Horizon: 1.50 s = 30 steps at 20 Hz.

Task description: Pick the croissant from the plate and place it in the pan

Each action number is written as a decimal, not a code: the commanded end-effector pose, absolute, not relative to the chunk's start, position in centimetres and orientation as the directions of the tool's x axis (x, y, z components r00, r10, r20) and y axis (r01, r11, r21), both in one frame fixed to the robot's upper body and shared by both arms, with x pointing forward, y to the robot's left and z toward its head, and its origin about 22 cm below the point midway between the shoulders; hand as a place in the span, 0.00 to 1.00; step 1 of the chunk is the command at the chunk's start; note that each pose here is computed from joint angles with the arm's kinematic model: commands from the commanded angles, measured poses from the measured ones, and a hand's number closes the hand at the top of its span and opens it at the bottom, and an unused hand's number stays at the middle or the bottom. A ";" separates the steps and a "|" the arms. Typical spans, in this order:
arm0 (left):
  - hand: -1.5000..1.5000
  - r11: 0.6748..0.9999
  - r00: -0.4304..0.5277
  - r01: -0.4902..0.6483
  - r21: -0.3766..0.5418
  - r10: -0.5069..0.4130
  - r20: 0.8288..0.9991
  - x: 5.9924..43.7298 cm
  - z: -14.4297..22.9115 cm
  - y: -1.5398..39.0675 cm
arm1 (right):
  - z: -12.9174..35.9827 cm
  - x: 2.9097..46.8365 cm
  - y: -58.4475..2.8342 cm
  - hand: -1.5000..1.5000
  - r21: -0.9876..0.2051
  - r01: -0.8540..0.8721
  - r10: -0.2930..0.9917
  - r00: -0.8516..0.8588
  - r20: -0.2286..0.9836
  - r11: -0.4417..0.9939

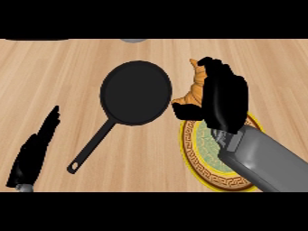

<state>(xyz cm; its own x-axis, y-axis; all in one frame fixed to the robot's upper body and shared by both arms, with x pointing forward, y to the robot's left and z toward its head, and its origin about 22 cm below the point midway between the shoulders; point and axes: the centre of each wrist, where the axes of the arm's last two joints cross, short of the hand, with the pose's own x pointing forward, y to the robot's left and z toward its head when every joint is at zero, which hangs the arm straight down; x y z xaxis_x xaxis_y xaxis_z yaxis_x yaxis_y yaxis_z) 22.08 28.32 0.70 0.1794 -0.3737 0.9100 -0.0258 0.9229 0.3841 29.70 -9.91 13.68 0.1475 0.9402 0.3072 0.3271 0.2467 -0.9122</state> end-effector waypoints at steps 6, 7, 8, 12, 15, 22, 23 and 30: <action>0.50 0.923 0.157 0.017 0.385 -0.383 0.911 23.5 0.7 28.0 | 15.0 35.4 -2.4 1.00 -0.875 0.282 0.870 0.193 0.453 0.394; 0.50 0.922 0.160 0.013 0.388 -0.385 0.909 23.1 0.7 28.4 | 16.7 36.4 -2.9 1.00 -0.864 0.270 0.853 0.200 0.481 0.424; 0.50 0.924 0.153 0.010 0.383 -0.380 0.912 23.8 2.4 27.8 | 14.4 36.8 -2.0 1.00 -0.872 0.255 0.853 0.220 0.472 0.417; 0.50 0.925 0.128 0.040 0.378 -0.380 0.916 22.8 2.0 27.8 | 11.0 38.9 -2.9 1.00 -0.841 0.261 0.817 0.225 0.531 0.474; 0.50 0.921 0.130 0.046 0.388 -0.390 0.911 23.7 2.0 27.5 | 10.5 40.6 -3.3 1.00 -0.862 0.198 0.825 0.254 0.505 0.467; 0.50 0.916 0.090 0.064 0.395 -0.399 0.912 24.5 1.5 26.2 | 8.9 42.2 -4.4 1.00 -0.918 -0.008 0.883 0.276 0.379 0.396; 0.50 0.922 0.087 0.076 0.379 -0.384 0.919 24.6 1.7 25.9 | 8.0 42.1 -5.1 1.00 -0.871 -0.016 0.833 0.303 0.463 0.491; 0.50 0.918 0.068 0.097 0.385 -0.392 0.917 24.5 2.1 24.3 | 8.2 42.6 -7.0 0.00 -0.576 0.087 0.491 0.430 0.758 0.813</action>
